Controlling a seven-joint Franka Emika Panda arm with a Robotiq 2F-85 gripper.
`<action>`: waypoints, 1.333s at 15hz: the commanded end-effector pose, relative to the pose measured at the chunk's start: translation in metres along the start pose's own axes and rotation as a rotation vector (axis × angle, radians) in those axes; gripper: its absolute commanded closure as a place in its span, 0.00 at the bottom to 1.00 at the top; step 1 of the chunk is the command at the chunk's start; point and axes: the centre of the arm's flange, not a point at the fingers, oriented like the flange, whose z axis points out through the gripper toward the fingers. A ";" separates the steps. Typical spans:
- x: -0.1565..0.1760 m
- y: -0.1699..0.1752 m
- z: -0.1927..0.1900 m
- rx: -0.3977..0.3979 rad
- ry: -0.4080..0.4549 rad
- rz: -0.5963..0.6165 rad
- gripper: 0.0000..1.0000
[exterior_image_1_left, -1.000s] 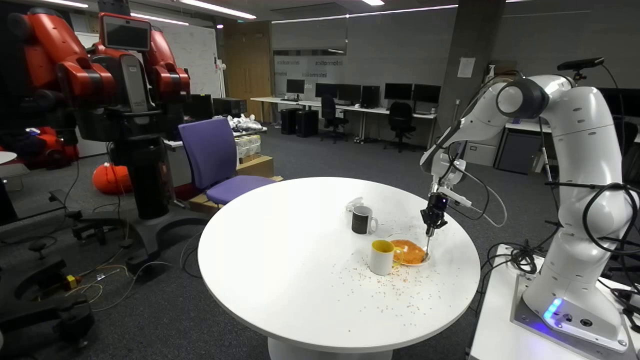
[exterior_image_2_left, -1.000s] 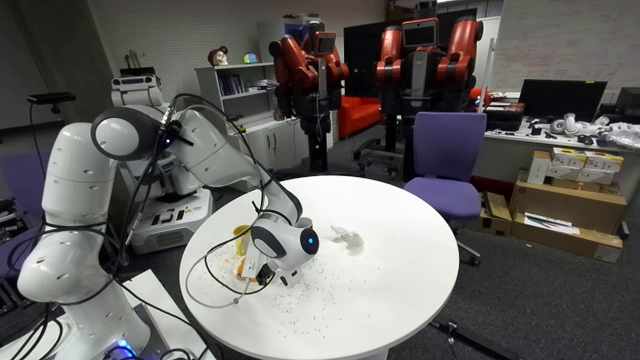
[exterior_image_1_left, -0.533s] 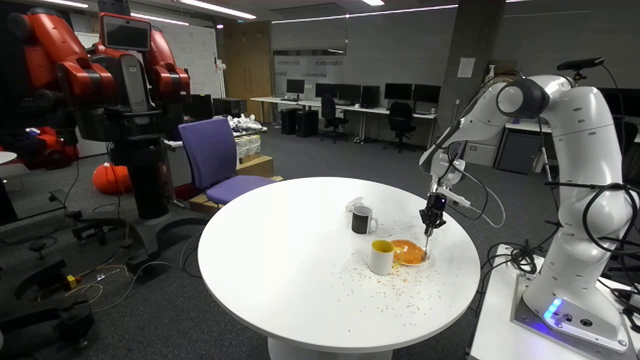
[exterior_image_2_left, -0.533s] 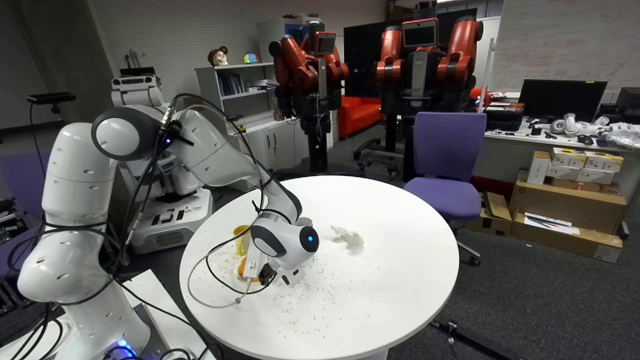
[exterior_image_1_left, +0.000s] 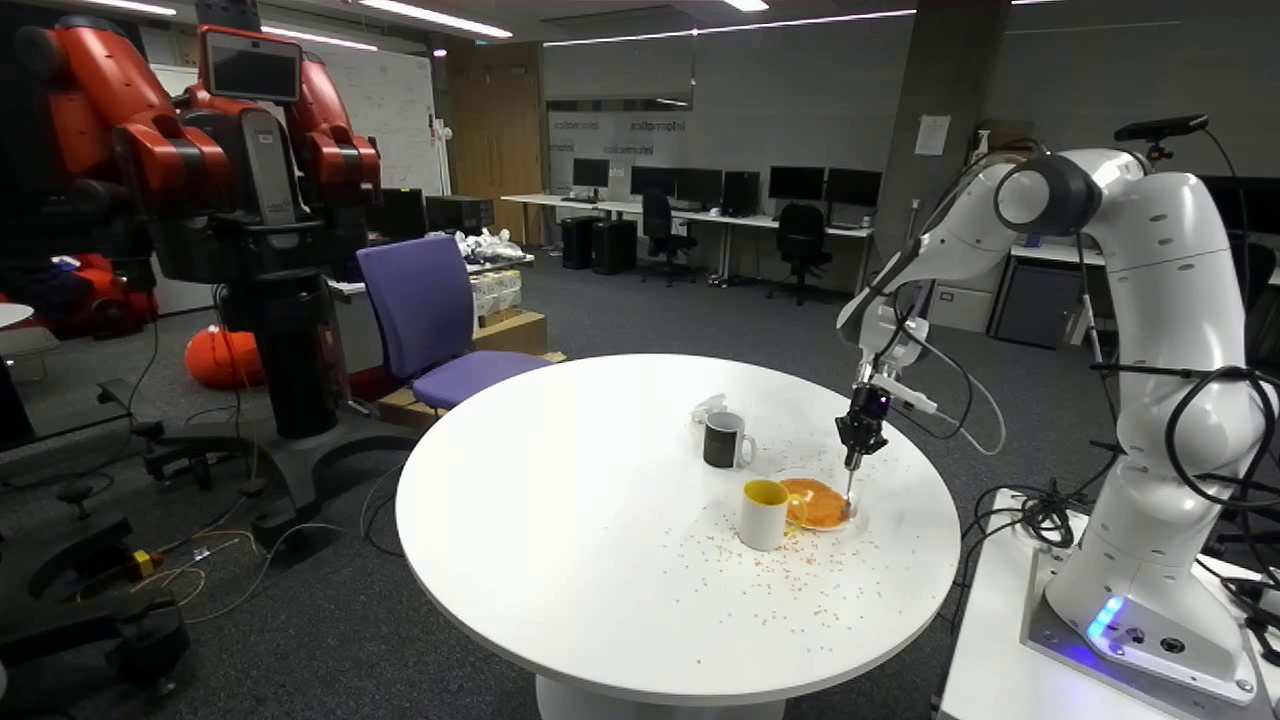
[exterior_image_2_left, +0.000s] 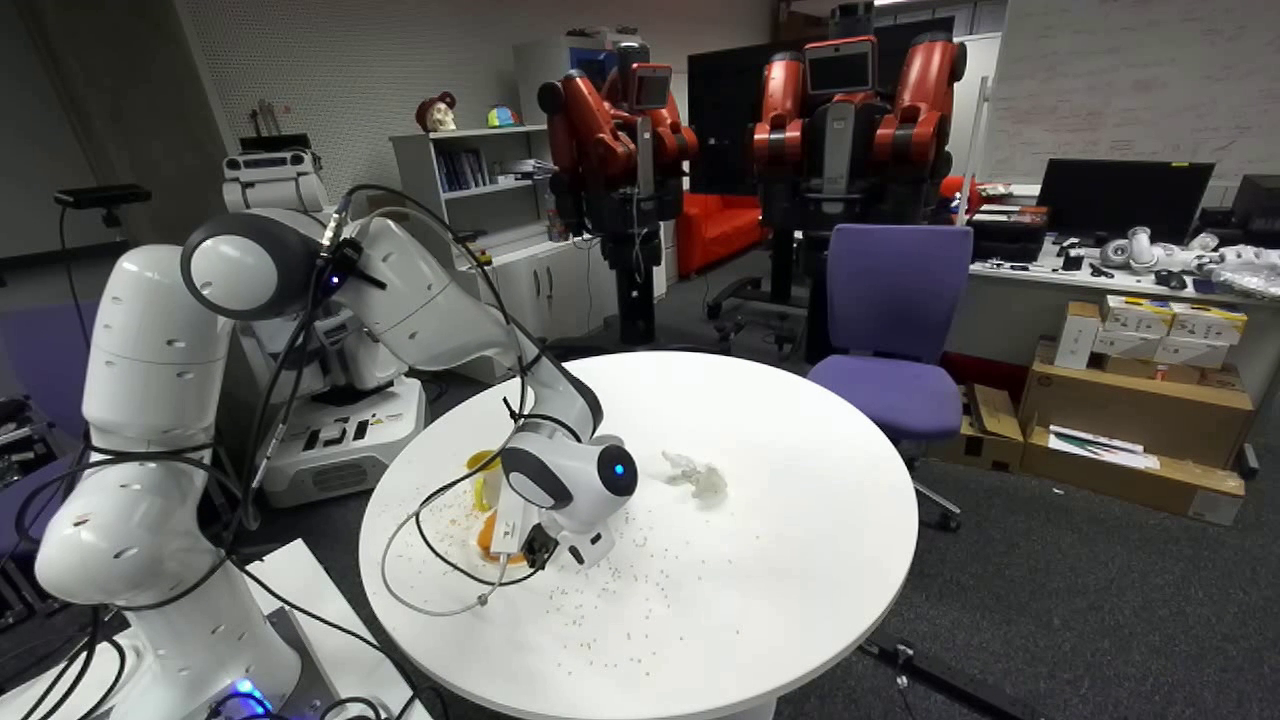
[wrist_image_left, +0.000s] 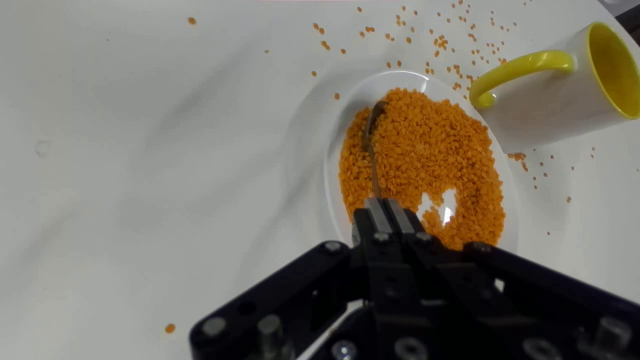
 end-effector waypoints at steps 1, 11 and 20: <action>-0.003 -0.004 0.001 -0.013 0.066 -0.058 0.99; -0.004 -0.013 0.002 -0.018 0.113 -0.202 0.99; -0.001 -0.029 0.005 0.021 0.185 -0.257 0.99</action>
